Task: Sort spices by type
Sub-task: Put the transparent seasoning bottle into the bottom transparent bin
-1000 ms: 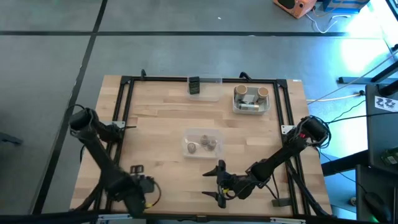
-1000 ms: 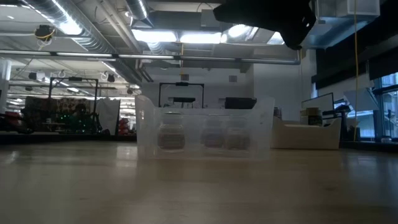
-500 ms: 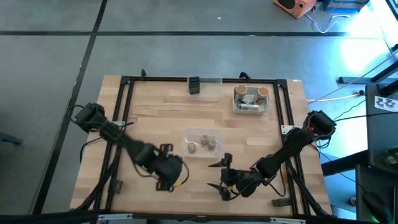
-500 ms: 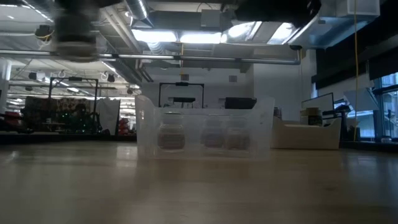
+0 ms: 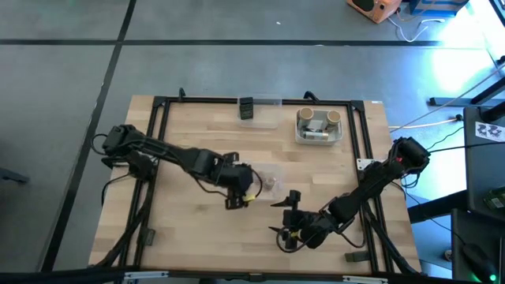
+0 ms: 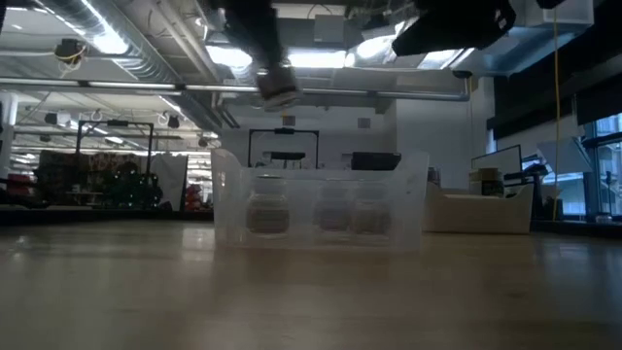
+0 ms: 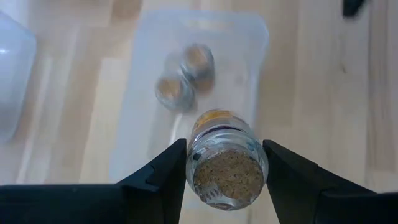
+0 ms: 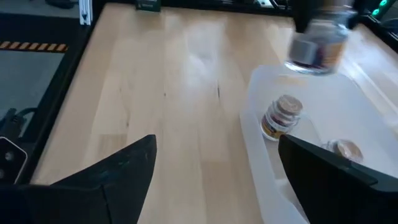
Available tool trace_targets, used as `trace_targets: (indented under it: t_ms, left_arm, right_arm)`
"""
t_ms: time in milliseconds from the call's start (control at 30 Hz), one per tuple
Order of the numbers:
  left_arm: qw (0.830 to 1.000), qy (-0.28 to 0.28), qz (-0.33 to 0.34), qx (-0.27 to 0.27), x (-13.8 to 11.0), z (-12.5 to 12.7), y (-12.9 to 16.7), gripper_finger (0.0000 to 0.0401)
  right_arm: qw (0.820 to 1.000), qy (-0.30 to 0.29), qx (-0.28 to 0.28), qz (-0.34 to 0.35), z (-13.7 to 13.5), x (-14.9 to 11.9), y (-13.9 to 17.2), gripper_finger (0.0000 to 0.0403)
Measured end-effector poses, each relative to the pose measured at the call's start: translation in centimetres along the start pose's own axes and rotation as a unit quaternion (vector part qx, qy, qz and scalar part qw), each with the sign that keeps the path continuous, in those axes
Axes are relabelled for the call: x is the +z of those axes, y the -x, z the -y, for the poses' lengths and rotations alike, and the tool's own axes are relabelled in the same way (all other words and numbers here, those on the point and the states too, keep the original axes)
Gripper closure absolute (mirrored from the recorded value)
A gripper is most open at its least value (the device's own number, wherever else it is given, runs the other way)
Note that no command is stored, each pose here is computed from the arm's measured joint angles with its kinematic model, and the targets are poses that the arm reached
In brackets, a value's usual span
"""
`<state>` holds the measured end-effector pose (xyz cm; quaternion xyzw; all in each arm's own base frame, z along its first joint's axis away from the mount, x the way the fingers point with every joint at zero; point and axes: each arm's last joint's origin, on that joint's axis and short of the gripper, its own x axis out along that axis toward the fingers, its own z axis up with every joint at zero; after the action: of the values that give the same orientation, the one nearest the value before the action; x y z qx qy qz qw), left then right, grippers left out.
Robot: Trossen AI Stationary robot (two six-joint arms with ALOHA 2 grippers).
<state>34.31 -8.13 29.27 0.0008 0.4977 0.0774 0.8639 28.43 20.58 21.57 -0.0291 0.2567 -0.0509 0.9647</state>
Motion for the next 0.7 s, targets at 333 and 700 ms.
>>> trace_targets:
  t_ms: [333, 700]
  left_arm:
    - [0.999, -0.014, -0.024, 0.03, 0.8, -2.8, -3.7, 0.0229]
    - [0.993, -0.028, -0.096, 0.058, 0.2, -4.1, -8.4, 0.0229]
  right_arm:
    - [0.998, 0.024, -0.026, -0.044, 0.8, -0.7, 0.5, 0.0068]
    - [0.997, 0.031, -0.038, -0.051, 0.9, -1.0, 0.6, 0.0068]
